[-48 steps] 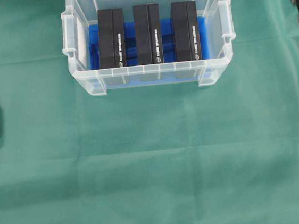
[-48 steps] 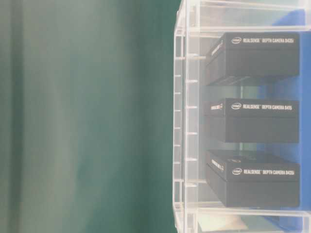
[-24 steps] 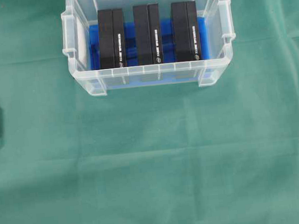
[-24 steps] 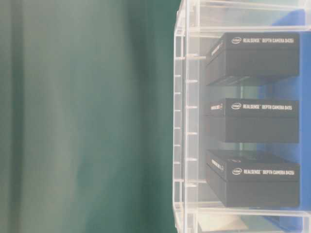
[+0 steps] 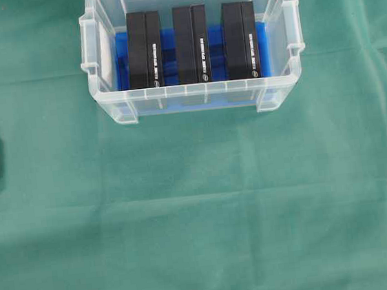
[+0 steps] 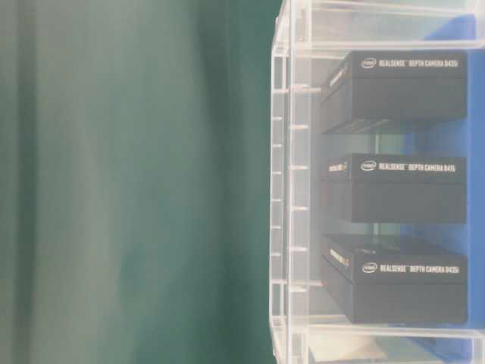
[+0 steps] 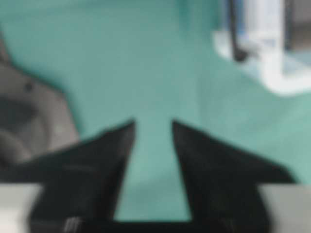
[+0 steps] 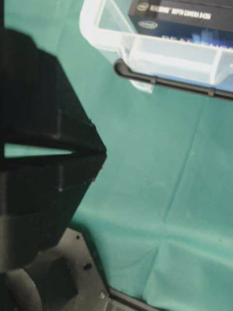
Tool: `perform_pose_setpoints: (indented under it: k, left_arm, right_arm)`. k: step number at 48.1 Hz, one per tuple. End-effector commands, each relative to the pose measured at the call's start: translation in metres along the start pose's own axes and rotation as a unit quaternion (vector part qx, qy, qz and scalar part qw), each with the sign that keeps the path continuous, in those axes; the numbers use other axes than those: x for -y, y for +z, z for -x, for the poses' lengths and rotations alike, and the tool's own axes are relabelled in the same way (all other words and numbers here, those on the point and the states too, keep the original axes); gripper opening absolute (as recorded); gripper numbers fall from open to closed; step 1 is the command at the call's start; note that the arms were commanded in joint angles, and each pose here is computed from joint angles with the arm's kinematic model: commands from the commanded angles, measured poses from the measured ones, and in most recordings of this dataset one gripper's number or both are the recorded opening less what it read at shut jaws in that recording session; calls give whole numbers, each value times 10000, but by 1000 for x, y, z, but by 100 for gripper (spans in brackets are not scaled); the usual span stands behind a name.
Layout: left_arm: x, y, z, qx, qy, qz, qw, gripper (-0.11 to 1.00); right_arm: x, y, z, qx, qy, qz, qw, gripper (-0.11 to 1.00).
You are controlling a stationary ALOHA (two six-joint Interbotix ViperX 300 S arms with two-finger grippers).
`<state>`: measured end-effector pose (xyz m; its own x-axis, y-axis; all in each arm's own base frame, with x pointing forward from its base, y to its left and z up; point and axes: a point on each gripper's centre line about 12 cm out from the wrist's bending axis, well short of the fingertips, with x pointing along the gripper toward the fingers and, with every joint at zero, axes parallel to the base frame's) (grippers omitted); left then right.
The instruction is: Take the box out of the case with both arms.
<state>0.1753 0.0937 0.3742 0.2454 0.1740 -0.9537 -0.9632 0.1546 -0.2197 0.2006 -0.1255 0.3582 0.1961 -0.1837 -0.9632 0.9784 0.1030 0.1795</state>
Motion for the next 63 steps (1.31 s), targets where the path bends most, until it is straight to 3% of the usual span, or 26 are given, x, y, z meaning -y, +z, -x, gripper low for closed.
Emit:
perform_pose_setpoints:
  k: [1,6,9,12,15,36,55,63]
  left_arm:
    - [2,2,3,43,-63,87,9999,43]
    - [2,0,1,16,-46,218,9998,73]
    - [2,-1,2,18,-54,287,9996,86]
    - [2,-1,2,18,-54,310,9995,89]
    - [1,-1,1,-2,-22,310,9995,88]
    - [-3,-7,3,-110,115,244,9996,88]
    - [6,-2,-1,-148,156,448,9988,88]
    - [21,5,-5,-208,233,537,9981,88]
  right_arm:
    - [0,1,3,74,51,-23,10000,23]
    - [5,2,-3,128,-124,-203,9996,54]
    - [6,2,-4,158,-186,-302,9992,72]
    - [7,2,-5,180,-233,-390,9988,88]
    - [8,1,-5,176,-256,-443,9985,96]
    - [8,1,-4,151,-239,-485,9984,97]
    - [5,2,-5,138,-190,-648,9976,97]
    - [-8,5,-8,170,31,-696,9974,97]
